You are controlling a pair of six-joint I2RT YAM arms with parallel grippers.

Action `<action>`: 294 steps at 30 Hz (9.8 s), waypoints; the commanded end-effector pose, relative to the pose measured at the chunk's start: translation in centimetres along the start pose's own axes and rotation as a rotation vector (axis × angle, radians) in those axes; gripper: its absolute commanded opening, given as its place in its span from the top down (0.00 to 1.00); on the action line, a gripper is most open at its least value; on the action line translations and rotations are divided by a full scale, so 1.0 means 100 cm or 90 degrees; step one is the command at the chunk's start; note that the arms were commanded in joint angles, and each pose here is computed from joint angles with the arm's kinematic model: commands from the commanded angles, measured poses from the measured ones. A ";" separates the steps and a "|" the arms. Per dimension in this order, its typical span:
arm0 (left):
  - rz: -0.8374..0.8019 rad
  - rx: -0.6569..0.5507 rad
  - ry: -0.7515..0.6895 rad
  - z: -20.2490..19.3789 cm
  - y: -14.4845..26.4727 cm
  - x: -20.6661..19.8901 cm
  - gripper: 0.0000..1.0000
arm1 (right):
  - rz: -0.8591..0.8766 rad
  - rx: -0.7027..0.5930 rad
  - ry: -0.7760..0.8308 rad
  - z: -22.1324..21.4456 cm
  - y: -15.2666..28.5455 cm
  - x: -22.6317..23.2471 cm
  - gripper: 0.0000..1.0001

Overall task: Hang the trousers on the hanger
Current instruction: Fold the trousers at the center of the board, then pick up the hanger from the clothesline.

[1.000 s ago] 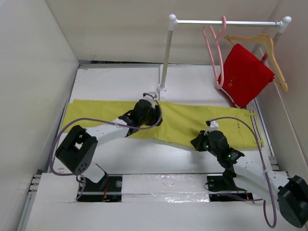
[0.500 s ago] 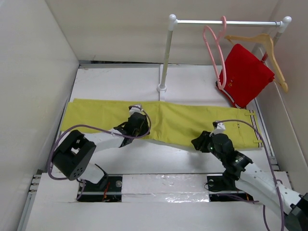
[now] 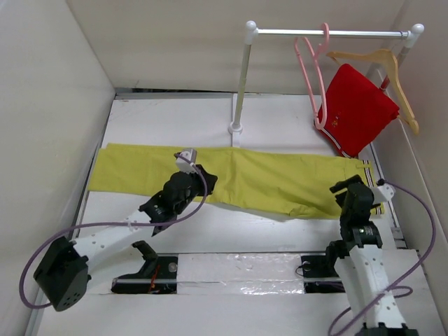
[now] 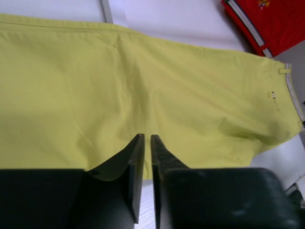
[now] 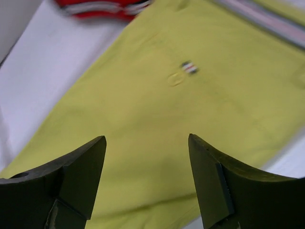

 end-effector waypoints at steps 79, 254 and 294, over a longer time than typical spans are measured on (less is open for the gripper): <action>0.082 -0.043 0.011 -0.017 -0.010 0.024 0.95 | 0.680 -0.029 0.182 0.125 0.204 0.228 1.00; -0.137 -0.094 -0.048 0.035 -0.014 -0.037 0.87 | 0.402 0.260 0.170 -0.115 0.075 0.069 0.87; -0.147 -0.068 -0.067 0.032 -0.007 -0.036 0.94 | 0.274 -0.044 0.321 0.114 -0.036 0.299 0.72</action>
Point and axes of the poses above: each gripper's point midway between its finger pads, its own y axis back along the fingers, its own x axis along the line the jaws close on, z = x × y, the point moved 8 cm from there along y, back along the fingers, and after that the axes turned 1 degree about -y, right-handed, at the moved point
